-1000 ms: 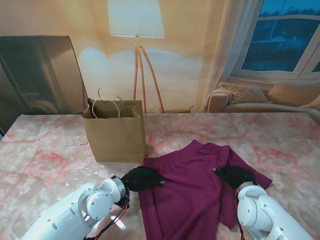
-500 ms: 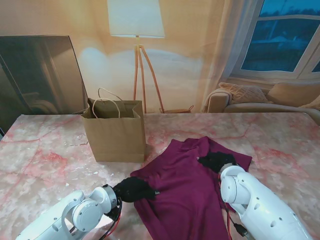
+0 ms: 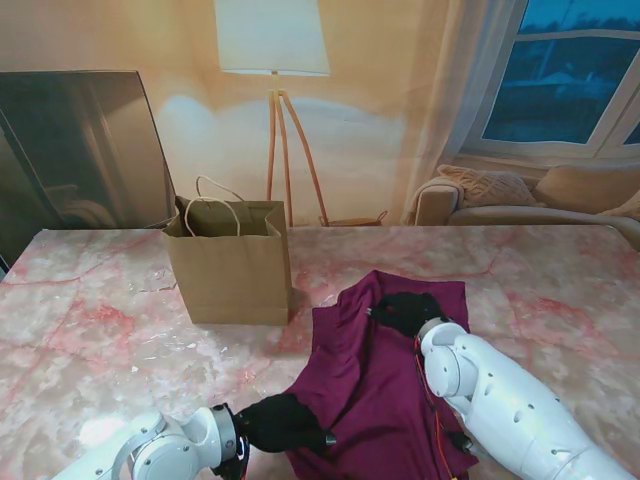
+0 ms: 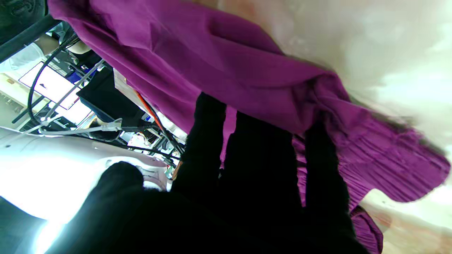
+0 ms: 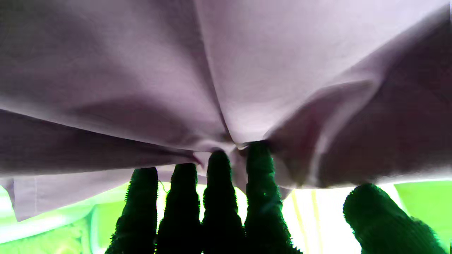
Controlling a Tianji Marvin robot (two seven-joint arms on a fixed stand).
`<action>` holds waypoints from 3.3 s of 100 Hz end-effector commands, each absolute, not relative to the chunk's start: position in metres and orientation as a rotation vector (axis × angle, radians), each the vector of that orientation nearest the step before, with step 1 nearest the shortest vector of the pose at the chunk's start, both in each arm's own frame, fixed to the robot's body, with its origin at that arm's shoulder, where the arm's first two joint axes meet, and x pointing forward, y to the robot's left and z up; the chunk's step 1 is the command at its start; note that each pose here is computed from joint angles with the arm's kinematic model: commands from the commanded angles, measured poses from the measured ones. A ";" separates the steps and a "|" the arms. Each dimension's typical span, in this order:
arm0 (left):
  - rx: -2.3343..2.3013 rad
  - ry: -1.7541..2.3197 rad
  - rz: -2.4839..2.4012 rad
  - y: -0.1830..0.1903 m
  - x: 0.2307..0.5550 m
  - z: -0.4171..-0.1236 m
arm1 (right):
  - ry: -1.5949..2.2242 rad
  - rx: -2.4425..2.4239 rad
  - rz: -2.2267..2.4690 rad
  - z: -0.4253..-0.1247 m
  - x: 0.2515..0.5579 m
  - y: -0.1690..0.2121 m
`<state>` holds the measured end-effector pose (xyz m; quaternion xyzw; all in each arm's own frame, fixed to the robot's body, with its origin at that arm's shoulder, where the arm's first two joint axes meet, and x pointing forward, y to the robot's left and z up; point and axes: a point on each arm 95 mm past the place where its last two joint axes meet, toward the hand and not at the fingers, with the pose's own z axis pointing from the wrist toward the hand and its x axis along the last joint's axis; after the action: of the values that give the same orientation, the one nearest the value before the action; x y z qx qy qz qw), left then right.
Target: Fold the socks and the shorts into the kraft paper bag
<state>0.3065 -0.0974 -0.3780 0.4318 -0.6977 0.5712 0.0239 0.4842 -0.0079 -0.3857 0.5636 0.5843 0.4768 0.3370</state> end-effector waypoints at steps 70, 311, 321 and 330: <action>1.567 -1.922 2.424 -0.085 0.358 -0.318 | 1.335 1.297 1.352 -0.319 0.454 -0.040; 1.728 -2.043 2.199 -0.196 0.529 -0.346 | 1.146 1.437 1.001 -0.385 0.498 -0.122; 1.733 -2.058 2.184 -0.197 0.535 -0.345 | 1.163 1.425 1.003 -0.378 0.491 -0.125; 1.742 -2.058 2.169 -0.198 0.539 -0.347 | 1.177 1.422 1.001 -0.372 0.484 -0.127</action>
<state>0.5362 -0.1884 -0.3557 0.5019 -0.5888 0.6114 -0.1664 0.4905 -0.1224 -0.3687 0.5875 0.4810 0.4183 0.4986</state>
